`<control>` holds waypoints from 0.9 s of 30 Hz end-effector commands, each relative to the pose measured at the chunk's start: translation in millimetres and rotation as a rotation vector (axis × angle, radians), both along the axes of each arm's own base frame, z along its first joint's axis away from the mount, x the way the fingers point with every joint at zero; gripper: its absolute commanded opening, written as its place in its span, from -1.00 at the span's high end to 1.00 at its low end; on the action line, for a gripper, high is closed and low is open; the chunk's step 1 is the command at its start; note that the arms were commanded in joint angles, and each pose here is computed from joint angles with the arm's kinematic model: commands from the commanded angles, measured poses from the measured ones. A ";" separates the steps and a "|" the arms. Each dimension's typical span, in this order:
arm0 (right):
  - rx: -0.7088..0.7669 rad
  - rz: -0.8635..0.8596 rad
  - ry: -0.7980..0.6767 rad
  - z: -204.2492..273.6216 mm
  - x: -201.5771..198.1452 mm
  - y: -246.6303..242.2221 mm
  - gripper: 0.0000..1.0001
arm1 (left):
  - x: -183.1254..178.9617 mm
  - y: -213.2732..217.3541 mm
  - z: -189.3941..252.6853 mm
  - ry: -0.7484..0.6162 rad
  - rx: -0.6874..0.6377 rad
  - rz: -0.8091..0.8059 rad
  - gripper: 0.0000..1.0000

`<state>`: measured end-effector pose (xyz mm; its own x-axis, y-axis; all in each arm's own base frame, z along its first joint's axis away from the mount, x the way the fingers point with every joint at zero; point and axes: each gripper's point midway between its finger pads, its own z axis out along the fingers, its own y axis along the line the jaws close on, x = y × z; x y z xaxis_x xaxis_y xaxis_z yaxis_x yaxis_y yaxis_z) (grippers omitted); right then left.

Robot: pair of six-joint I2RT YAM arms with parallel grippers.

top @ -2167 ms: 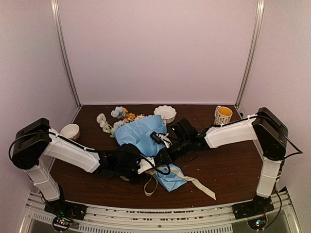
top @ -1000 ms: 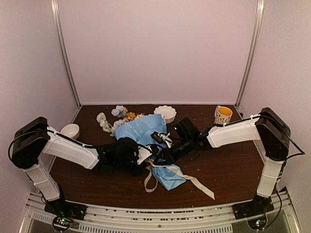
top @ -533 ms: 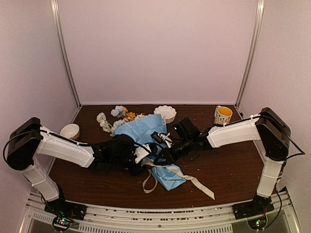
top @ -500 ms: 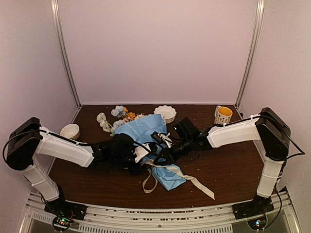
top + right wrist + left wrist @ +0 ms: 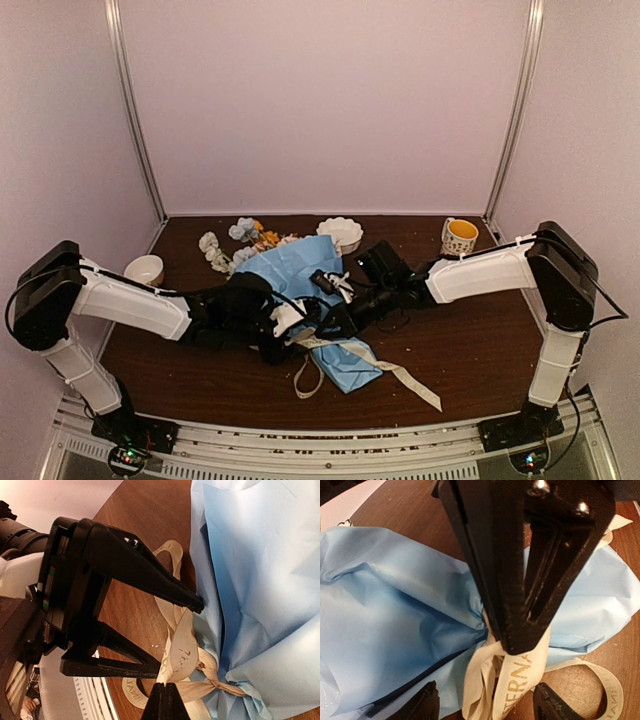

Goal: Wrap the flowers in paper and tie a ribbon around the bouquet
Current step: Cross the half-tied ribbon over the folded bouquet.

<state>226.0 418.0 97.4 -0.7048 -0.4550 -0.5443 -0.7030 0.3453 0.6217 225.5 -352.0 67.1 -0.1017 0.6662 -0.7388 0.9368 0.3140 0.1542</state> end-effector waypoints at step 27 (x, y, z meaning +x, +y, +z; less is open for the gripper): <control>0.055 0.027 -0.002 16.8 -3.4 3.9 1.00 | 42.2 -16.3 4.2 -0.007 -0.068 0.117 0.27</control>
<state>225.5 419.1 99.2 -0.7067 -0.4523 -0.5441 -0.7005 0.3389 0.6280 257.5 -357.9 58.5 -0.1973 0.6305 -0.7507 0.9052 0.4112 0.1074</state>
